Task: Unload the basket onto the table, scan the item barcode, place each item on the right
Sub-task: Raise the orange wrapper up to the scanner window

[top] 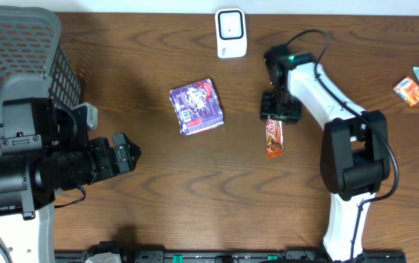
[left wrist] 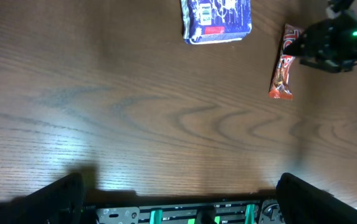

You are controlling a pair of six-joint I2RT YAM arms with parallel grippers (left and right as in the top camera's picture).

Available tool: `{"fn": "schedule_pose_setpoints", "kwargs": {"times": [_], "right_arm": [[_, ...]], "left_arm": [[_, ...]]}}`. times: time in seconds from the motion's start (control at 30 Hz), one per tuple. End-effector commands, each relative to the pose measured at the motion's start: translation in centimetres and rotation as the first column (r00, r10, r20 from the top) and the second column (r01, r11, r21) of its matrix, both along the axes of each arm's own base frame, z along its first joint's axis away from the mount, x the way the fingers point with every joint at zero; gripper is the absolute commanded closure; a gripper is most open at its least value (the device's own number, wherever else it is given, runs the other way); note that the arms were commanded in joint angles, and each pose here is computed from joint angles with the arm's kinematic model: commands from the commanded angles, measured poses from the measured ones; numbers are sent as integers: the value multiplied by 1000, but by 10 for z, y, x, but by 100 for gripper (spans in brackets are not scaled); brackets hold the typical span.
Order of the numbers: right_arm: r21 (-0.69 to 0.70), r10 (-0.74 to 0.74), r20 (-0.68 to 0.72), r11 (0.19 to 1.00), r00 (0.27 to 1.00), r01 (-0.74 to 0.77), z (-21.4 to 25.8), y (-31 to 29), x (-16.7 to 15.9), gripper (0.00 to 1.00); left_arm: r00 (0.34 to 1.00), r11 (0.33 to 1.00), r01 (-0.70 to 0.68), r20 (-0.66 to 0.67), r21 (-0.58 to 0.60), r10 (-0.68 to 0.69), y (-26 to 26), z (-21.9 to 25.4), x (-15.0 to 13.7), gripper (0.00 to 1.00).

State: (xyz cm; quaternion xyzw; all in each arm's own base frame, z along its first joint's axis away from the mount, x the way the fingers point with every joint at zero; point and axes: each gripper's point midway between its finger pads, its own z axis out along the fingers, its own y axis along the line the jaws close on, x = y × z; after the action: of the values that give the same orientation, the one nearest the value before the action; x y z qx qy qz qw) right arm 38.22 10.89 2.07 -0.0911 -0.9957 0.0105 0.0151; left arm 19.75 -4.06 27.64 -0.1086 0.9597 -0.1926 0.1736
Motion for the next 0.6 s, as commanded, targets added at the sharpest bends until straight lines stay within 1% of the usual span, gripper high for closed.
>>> {"fn": "schedule_pose_setpoints", "kwargs": {"times": [0.0,0.07,0.13,0.17,0.23,0.27,0.4,0.57], "right_arm": [[-54,-13,10,998,1000,14,-15,1,-8,50],[-54,1,13,999,1000,-1,-22,6,-12,57],[-55,9,13,998,1000,-9,-26,8,-14,73],[-54,12,12,998,1000,-11,-25,8,-14,84],[-51,12,17,999,1000,-11,-24,9,-12,97],[-50,12,18,999,1000,-11,-22,9,-11,99],[-40,19,50,999,999,-17,-3,14,3,99],[2,108,222,994,969,-111,45,32,54,99]], "left_arm": [[1000,1000,3,-3,-3,-3,0,-1,0,2],[1000,1000,3,-3,-3,-3,0,-1,0,2],[1000,1000,3,-3,-3,-3,0,-1,0,2],[1000,1000,3,-3,-3,-3,0,-1,0,2],[1000,1000,3,-3,-3,-3,0,-1,0,2],[1000,1000,3,-3,-3,-3,0,-1,0,2],[1000,1000,3,-3,-3,-3,0,-1,0,2],[1000,1000,3,-3,-3,-3,0,-1,0,2]]}}
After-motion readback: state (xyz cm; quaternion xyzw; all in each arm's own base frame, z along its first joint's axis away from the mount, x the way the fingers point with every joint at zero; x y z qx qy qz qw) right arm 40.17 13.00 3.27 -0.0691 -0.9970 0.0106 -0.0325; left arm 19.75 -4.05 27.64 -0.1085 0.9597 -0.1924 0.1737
